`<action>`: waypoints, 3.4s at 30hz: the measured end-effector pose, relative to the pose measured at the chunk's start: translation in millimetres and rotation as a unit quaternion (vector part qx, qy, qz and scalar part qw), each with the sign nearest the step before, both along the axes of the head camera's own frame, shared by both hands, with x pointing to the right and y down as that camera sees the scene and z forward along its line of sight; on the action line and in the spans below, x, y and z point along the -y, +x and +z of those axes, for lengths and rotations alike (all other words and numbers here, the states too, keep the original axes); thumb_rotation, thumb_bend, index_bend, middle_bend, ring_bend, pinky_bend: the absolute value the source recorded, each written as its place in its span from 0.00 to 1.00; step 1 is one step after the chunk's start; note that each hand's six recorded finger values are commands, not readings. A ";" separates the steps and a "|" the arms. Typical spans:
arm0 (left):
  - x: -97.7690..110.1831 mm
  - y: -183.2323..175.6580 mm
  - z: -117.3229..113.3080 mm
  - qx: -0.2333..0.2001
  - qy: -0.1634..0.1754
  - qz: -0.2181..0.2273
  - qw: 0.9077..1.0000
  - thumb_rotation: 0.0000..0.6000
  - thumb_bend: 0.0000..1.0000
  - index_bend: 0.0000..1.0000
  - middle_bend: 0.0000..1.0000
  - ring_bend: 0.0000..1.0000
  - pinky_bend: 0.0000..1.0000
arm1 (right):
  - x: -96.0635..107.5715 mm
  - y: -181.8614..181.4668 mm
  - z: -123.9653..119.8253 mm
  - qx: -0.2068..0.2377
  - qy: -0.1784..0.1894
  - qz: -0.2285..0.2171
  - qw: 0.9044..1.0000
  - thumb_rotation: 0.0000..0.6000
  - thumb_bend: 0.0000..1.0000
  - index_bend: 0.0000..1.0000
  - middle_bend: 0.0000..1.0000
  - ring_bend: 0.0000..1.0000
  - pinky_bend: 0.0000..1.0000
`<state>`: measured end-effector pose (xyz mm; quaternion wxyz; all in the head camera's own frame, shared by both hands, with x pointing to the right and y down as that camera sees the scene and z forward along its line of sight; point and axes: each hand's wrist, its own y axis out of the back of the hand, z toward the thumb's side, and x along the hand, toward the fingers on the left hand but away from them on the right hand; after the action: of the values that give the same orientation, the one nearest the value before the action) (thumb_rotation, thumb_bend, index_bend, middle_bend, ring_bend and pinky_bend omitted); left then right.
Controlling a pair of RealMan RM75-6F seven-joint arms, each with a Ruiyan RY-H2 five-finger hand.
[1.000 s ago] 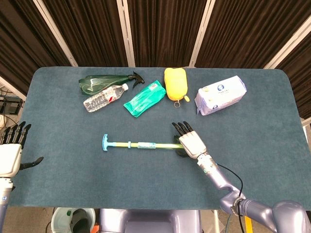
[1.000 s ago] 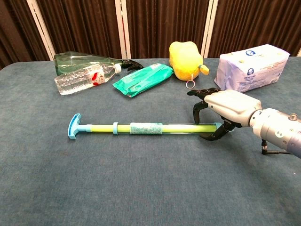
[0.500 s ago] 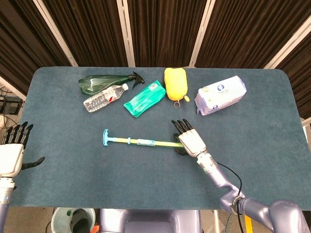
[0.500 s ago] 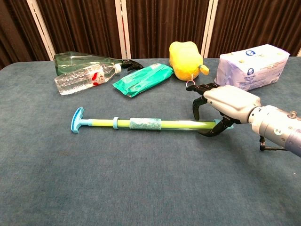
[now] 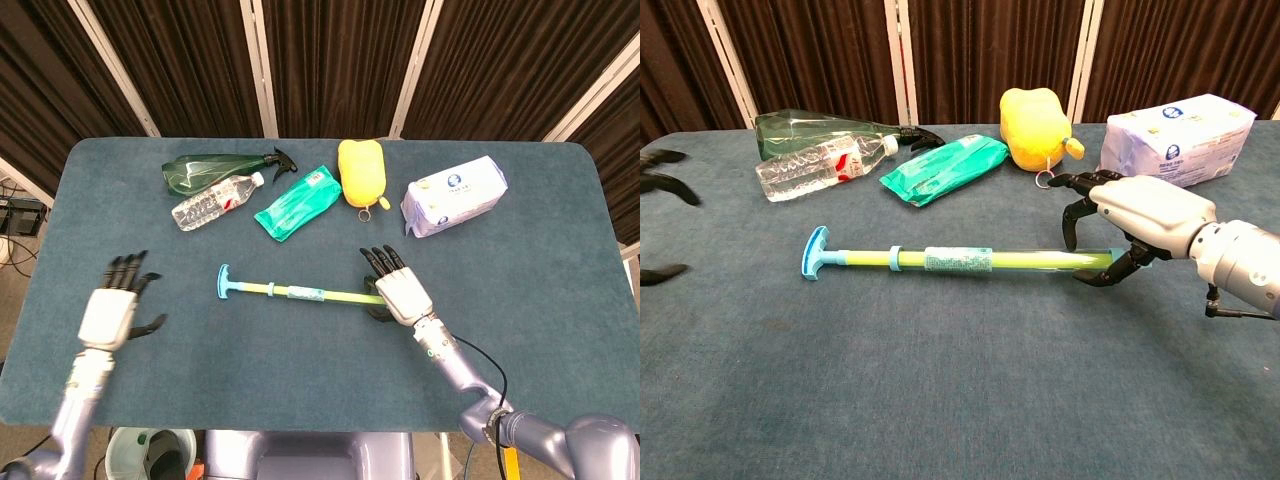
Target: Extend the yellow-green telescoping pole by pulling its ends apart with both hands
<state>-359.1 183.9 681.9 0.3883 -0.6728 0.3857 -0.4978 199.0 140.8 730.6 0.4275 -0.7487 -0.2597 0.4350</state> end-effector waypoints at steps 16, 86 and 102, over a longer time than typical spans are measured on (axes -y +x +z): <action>24.5 107.3 58.4 -0.103 -0.008 0.006 0.995 1.00 0.26 0.29 0.00 0.00 0.02 | 6.5 11.1 -9.7 0.006 -0.006 0.016 1.000 1.00 0.43 0.74 0.06 0.00 0.00; 45.5 112.5 27.8 -0.033 0.151 0.043 0.987 1.00 0.61 0.80 0.18 0.00 0.02 | 35.5 83.6 -94.4 0.000 0.067 0.083 0.994 1.00 0.44 0.74 0.07 0.00 0.00; 26.3 80.2 9.8 -0.009 0.149 0.053 0.987 1.00 0.60 0.80 0.19 0.00 0.02 | 40.1 127.5 -103.1 -0.019 0.071 0.138 0.988 1.00 0.44 0.74 0.07 0.00 0.00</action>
<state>-279.0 157.5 691.8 0.5065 -0.6313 0.4234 -0.4071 326.5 100.7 627.5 0.4209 -0.6648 -0.3823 0.4844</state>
